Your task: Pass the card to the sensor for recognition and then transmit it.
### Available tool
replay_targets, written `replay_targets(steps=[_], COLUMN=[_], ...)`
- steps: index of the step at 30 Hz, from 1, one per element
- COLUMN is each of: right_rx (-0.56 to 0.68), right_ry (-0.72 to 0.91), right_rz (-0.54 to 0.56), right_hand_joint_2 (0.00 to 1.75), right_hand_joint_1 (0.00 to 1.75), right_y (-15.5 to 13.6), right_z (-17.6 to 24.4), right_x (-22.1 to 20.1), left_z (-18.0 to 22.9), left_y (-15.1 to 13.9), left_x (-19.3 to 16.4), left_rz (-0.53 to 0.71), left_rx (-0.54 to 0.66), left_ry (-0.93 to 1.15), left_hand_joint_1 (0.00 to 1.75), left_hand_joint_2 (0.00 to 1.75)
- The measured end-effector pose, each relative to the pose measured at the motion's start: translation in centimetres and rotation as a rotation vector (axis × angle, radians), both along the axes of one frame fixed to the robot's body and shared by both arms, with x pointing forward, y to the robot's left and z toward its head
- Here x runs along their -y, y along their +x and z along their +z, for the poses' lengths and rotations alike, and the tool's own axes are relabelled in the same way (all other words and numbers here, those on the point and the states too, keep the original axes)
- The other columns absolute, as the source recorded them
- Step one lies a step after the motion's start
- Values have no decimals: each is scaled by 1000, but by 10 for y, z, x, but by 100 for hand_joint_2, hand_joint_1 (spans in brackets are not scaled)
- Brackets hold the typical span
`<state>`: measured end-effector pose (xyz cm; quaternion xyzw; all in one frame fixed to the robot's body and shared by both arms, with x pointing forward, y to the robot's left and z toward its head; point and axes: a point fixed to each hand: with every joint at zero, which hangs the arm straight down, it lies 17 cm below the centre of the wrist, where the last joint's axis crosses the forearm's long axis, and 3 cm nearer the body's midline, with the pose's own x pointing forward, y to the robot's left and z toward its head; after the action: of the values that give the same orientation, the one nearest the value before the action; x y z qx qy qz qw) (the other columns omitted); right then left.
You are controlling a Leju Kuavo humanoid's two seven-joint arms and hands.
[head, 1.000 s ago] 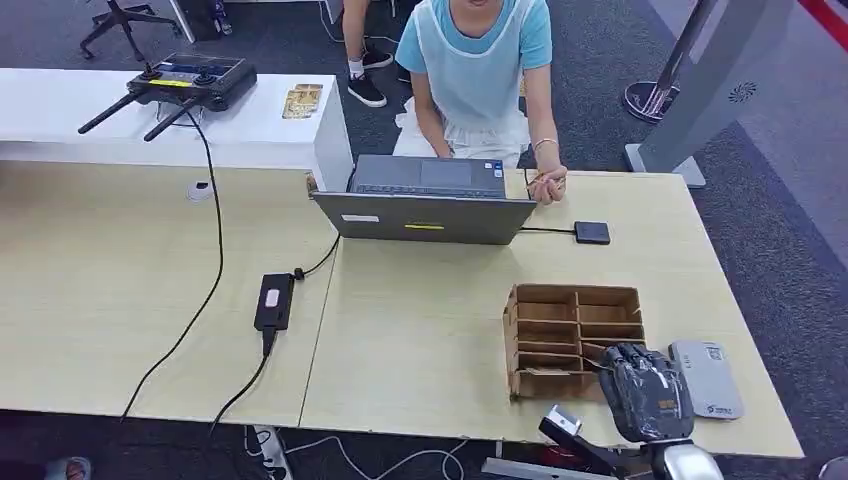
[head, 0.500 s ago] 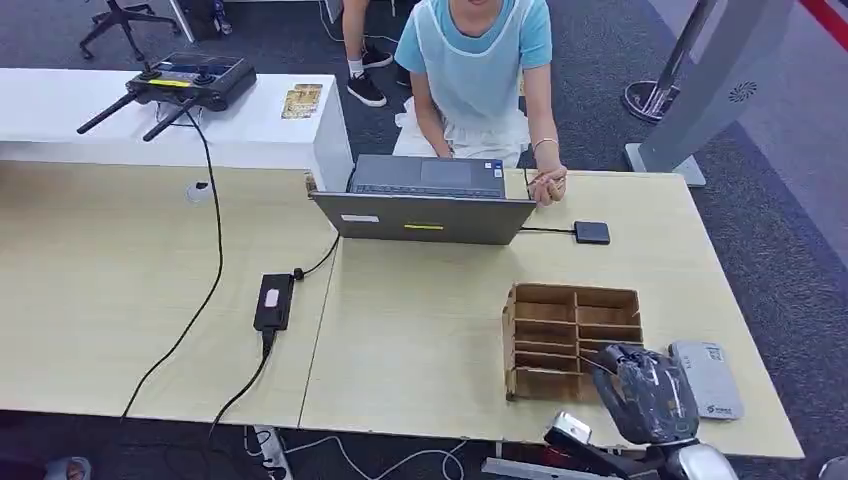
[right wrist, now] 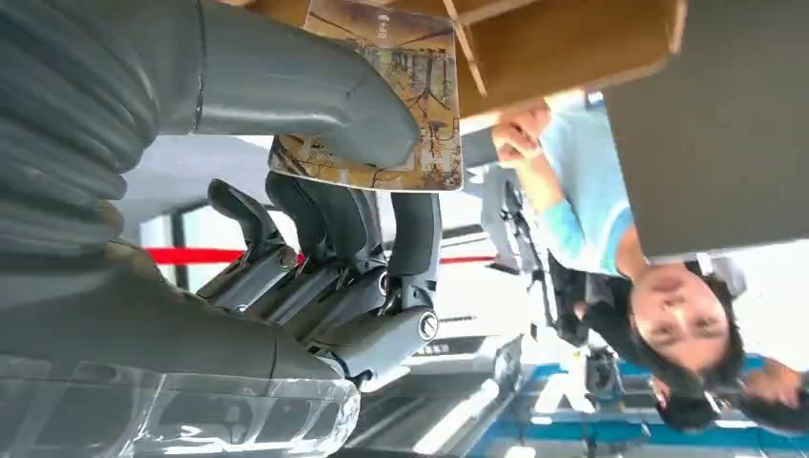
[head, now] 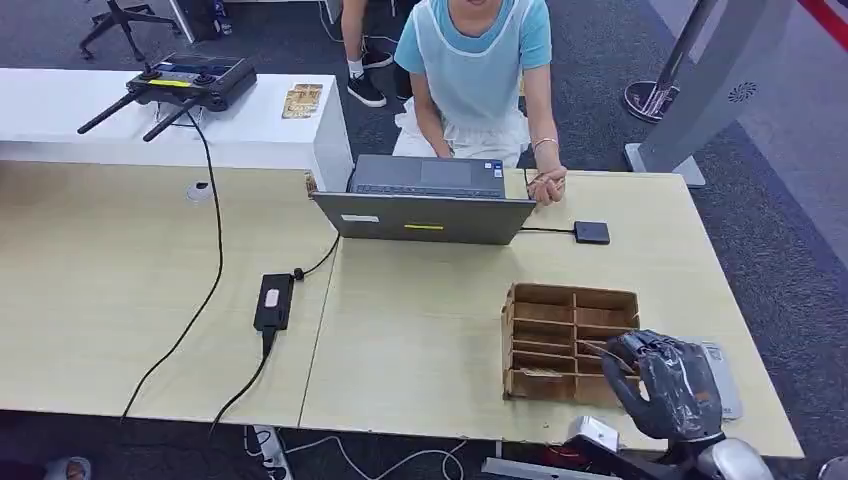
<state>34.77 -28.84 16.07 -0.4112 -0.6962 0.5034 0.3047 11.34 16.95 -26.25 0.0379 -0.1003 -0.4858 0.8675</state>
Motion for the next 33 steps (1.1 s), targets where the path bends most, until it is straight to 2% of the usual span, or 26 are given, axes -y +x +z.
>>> replay_targets(steps=[12, 18, 25, 29, 33], right_rx=[146, 179, 198, 225, 175], right_ry=[8, 4, -15, -8, 0], right_rz=[65, 77, 73, 82, 83], right_hand_joint_2=[175, 175, 175, 175, 175], right_hand_joint_1=[173, 169, 169, 171, 175], right_y=[59, 70, 136, 150, 174], right_z=[85, 104, 172, 196, 210], right_x=[-13, -19, -44, -57, -76], left_z=[3, 3, 6, 6, 7], left_y=[7, 8, 16, 16, 15], left_x=[4, 5, 12, 13, 15], left_rz=[-74, -90, -156, -176, -220], left_rx=[5, 7, 19, 21, 17], left_ry=[-3, -7, -13, -11, -17], left_hand_joint_1=[0, 0, 0, 0, 0], left_hand_joint_2=[0, 0, 0, 0, 0])
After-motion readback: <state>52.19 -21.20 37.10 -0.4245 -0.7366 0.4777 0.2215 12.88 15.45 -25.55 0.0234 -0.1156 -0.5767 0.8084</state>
